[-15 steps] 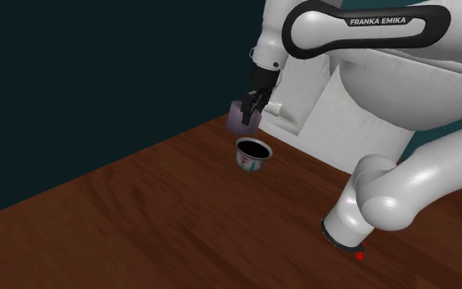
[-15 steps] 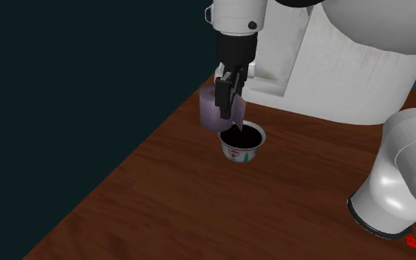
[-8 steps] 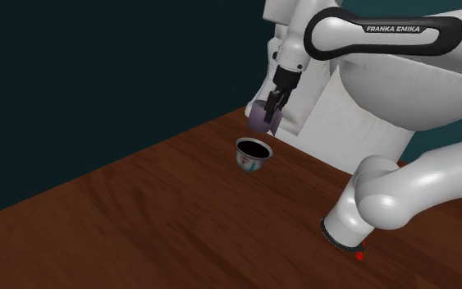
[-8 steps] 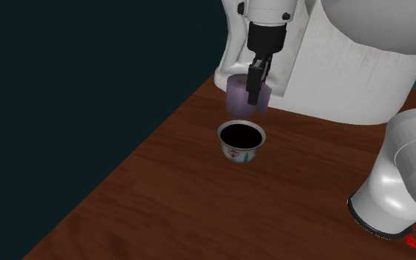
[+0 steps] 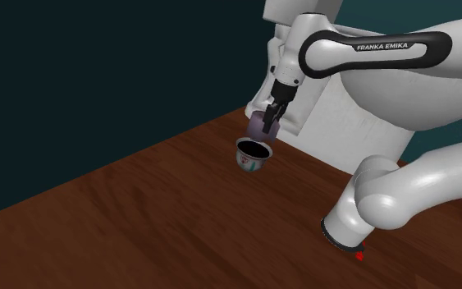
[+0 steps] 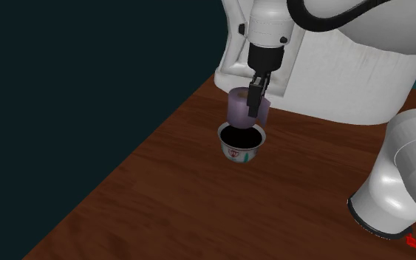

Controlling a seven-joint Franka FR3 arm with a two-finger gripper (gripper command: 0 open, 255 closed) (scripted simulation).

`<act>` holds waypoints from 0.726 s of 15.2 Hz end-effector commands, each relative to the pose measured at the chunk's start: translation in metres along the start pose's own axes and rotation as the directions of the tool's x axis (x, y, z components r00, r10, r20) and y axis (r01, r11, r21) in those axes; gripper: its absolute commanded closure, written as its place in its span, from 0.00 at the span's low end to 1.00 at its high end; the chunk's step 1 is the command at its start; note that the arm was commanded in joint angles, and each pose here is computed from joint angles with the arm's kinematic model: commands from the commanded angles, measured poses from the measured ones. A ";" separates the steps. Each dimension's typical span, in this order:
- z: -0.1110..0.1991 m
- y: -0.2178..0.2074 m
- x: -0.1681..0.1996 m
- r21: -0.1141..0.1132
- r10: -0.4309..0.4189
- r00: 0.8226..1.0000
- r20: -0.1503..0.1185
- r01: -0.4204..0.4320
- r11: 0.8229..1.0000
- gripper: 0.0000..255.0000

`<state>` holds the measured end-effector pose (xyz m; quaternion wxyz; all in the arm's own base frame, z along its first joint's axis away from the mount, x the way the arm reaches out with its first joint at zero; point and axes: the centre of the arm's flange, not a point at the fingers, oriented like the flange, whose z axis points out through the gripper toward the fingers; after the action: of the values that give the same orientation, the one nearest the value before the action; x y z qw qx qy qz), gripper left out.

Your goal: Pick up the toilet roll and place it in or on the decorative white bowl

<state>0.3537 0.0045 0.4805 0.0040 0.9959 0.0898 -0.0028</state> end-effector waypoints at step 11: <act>0.042 -0.001 0.000 0.000 0.000 1.000 -0.001 0.000 1.000 1.00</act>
<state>0.3537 0.0049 0.4389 0.0041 0.9959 0.0898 -0.0026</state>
